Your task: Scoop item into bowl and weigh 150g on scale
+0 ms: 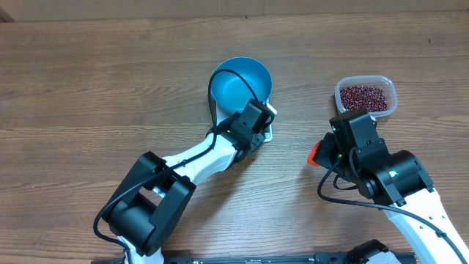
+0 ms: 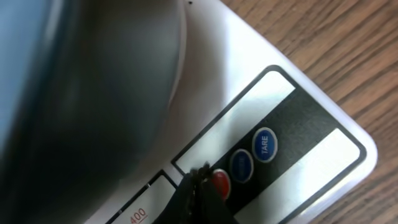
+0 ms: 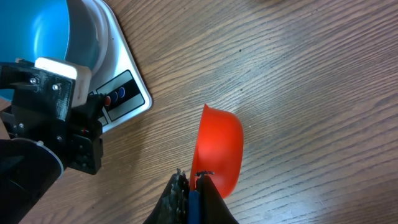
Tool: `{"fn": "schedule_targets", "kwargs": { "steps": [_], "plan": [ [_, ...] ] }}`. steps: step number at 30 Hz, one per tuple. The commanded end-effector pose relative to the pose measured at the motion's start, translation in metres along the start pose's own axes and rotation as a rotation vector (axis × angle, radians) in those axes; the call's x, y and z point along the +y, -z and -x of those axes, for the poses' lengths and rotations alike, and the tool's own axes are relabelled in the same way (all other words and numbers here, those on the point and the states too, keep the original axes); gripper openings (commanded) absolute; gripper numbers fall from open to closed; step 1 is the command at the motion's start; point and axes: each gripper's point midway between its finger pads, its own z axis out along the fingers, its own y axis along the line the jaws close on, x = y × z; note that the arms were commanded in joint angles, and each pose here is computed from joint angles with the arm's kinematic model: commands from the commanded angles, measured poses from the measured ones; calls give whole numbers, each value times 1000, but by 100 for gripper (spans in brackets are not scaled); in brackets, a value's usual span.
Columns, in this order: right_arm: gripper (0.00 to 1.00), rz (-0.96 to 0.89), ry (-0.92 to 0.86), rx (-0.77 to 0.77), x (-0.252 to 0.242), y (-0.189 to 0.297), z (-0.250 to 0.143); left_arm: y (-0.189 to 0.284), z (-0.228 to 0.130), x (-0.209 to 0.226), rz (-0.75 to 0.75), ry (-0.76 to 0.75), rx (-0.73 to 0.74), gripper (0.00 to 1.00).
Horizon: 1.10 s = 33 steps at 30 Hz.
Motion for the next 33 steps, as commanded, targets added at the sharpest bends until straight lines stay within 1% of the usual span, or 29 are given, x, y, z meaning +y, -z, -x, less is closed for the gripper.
{"fn": "schedule_targets", "kwargs": {
  "steps": [1, 4, 33],
  "plan": [
    [4, 33, -4, -38, 7, 12, 9, -5, -7, -1, -4, -19, 16, 4],
    [4, 36, -5, -40, 7, 12, 10, -5, -6, -6, -30, -18, 9, 4],
    [4, 36, -5, -40, 7, 12, 10, -5, -4, -9, -48, -17, 1, 4]
  ]
}}
